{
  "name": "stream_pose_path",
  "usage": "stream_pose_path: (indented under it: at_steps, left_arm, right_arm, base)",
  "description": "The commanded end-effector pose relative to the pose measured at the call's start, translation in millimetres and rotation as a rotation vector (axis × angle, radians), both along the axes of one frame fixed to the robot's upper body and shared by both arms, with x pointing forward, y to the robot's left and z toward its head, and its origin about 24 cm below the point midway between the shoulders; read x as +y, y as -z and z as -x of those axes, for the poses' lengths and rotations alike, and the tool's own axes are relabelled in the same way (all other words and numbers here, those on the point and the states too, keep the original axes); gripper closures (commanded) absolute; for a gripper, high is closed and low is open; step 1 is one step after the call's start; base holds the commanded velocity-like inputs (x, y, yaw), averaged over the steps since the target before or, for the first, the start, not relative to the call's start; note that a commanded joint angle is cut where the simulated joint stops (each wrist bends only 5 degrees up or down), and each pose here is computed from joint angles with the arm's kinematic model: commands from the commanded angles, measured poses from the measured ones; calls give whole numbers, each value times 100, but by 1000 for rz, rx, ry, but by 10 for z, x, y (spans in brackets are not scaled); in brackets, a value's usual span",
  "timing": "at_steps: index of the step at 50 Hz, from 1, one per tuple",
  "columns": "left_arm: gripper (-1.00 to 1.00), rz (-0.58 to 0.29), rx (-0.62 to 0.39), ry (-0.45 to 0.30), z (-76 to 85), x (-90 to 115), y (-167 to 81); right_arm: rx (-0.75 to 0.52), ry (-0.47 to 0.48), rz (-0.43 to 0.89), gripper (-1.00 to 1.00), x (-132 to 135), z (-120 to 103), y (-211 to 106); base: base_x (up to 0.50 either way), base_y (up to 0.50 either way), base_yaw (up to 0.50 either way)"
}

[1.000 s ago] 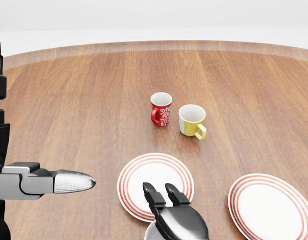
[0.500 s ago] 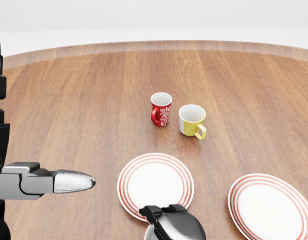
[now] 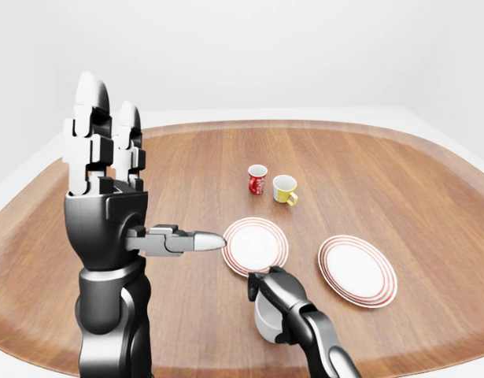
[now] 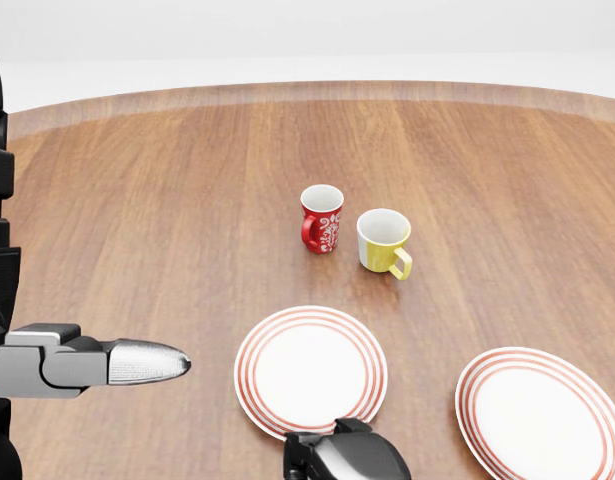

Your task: Put the white mug on the left plate.

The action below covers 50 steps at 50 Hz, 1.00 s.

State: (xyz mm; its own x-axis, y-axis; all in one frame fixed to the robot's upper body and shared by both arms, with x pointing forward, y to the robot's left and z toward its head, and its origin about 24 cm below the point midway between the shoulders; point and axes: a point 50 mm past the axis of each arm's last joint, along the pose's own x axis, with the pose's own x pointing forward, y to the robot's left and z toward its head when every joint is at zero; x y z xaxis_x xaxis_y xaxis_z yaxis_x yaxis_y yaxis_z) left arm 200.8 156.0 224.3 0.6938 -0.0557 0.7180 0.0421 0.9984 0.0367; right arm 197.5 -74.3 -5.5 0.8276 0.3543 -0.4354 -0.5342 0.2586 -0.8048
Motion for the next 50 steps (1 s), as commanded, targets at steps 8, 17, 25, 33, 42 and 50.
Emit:
stream_pose_path:
  at_steps: [8,17,25,33,42,50]
  left_arm:
    - [-98,0,1,-1,-2,2,1]
    - [-98,0,0,-1,-1,0,0]
    - [-97,0,-3,-1,3,-2,-5]
    - [-98,0,-10,0,8,-1,-17]
    - [-98,0,-3,-1,3,-1,-6]
    - [-97,0,-3,0,1,-4,-7]
  right_arm:
    - [-69,-81,-106,100,50,8,-527]
    - [-130,-101,-104,100,13,-42,-792]
    - [-146,-106,-73,100,20,-169,-885]
    - [-150,-91,-21,100,-3,-388,-944]
    - [-147,-84,-24,100,7,-543,-996]
    - [-137,-79,-30,100,12,-703,-1010]
  base:
    - [0,0,0]
    - [0,0,0]
    - [0,0,0]
    - [0,0,0]
    - [0,0,0]
    - [0,0,0]
